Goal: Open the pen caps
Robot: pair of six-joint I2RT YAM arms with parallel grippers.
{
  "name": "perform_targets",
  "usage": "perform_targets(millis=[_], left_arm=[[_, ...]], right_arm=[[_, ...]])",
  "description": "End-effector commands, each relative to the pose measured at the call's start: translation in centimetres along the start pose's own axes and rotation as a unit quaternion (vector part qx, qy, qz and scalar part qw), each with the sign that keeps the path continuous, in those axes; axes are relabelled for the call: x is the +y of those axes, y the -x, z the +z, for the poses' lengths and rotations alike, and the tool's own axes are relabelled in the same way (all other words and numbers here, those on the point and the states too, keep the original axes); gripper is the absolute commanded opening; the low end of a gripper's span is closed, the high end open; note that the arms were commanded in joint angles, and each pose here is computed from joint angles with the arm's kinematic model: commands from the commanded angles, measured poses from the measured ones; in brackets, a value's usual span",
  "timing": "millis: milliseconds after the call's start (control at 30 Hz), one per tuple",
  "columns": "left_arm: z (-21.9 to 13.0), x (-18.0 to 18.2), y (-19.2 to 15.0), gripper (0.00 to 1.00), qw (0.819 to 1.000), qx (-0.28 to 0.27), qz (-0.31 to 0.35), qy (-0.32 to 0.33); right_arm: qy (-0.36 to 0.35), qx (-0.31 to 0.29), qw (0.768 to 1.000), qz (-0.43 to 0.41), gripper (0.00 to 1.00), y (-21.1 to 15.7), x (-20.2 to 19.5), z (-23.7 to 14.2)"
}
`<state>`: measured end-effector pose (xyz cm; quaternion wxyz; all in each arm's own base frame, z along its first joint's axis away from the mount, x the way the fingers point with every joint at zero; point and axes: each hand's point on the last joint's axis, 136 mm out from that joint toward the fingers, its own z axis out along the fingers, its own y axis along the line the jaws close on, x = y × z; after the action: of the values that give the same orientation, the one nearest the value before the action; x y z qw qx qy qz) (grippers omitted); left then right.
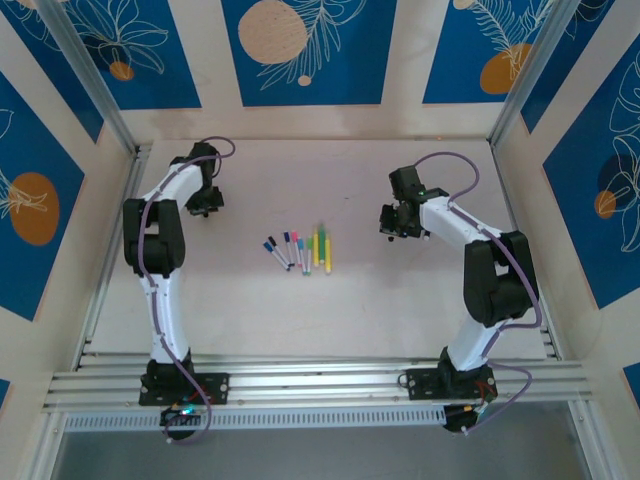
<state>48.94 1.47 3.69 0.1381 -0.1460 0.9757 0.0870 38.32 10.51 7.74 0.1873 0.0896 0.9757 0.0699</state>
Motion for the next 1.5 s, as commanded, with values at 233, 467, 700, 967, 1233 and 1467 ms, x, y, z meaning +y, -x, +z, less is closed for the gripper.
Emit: perform_targets(millis=[233, 467, 700, 967, 1233, 1467], left_arm=[[-1.3, 0.4, 1.2, 0.25, 1.0, -0.013, -0.014, -0.007], [-5.8, 0.3, 2.9, 0.25, 0.997, -0.065, -0.027, -0.04], [-9.6, -1.1, 3.3, 0.28, 0.988, -0.096, -0.041, -0.112], [-11.2, -3.6, 2.5, 0.3, 0.976, -0.109, -0.042, -0.183], [-11.3, -4.3, 1.9, 0.3, 0.975, -0.111, -0.032, -0.191], [-11.4, -4.9, 1.9, 0.31, 0.974, -0.11, -0.028, -0.196]], right_arm=[[-0.018, 0.001, 1.0, 0.008, 0.0, 0.3, -0.6, -0.2], [-0.055, 0.008, 0.998, 0.026, 0.0, 1.0, -2.9, 0.5], [-0.098, 0.011, 0.994, 0.056, 0.0, 2.1, -6.2, 1.3], [-0.124, 0.045, 0.989, 0.069, 0.09, 2.6, -8.0, 4.2], [-0.144, 0.059, 0.984, 0.085, 0.21, 3.2, -9.3, 4.6], [-0.142, 0.065, 0.984, 0.086, 0.35, 3.0, -9.3, 4.8]])
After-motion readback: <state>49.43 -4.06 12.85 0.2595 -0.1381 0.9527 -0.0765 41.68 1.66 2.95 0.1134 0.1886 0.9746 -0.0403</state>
